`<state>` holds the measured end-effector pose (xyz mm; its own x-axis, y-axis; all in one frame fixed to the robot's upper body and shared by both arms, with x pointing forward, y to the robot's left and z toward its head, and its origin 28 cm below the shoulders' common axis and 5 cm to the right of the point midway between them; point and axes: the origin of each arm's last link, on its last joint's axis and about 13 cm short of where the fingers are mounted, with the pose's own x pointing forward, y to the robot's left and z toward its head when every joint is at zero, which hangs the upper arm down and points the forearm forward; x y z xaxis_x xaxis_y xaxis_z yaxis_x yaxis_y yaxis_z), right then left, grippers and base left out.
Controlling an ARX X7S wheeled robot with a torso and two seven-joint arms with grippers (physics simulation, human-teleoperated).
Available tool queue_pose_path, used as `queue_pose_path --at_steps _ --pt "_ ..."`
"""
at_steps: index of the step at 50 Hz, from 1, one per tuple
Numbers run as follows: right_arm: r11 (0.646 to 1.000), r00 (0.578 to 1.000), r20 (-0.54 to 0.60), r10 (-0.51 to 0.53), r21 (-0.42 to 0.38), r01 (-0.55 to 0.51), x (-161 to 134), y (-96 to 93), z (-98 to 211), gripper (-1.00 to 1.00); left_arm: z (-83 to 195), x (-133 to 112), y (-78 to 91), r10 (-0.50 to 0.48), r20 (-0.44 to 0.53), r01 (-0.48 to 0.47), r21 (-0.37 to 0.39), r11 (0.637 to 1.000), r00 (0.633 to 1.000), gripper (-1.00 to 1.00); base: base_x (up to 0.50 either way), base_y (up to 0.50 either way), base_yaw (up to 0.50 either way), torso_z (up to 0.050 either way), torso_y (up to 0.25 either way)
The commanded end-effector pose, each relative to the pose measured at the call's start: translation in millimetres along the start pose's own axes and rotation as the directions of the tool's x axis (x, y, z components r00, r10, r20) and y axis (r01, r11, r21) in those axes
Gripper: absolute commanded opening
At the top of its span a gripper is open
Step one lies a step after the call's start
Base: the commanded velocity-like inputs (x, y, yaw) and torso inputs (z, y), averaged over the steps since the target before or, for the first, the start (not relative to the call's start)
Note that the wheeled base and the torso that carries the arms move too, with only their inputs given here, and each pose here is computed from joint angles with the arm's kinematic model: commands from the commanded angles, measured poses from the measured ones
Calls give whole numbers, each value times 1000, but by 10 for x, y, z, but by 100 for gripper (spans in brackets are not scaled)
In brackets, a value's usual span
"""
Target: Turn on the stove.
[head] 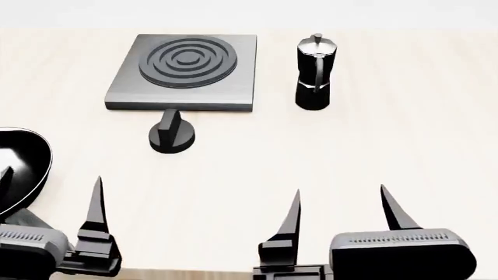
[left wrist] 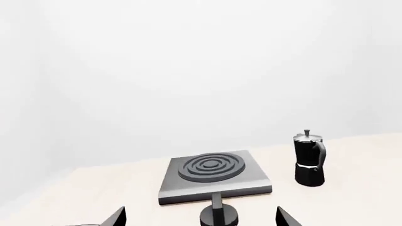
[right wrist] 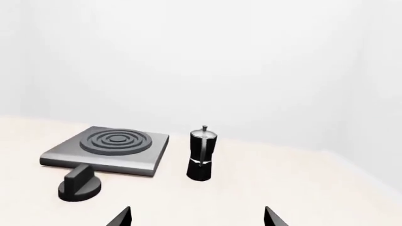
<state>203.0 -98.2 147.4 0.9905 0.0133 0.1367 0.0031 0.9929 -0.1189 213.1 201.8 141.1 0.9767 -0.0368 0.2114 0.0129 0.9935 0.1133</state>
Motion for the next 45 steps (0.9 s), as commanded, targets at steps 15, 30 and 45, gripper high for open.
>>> queue_pose_path --at_steps 15,30,45 --pt "999 996 85 -33 -18 34 -18 -56 256 100 191 71 -2 22 67 -23 3 1000 998 100 0 0 0 0 0" --pt "999 996 84 -21 -36 24 -28 -45 242 100 175 65 -12 10 62 -11 8 1000 998 100 0 217 0 0 0" --pt "999 997 75 -11 -39 14 -32 -25 241 100 173 55 -7 15 60 -15 7 1000 998 100 0 298 0 0 0"
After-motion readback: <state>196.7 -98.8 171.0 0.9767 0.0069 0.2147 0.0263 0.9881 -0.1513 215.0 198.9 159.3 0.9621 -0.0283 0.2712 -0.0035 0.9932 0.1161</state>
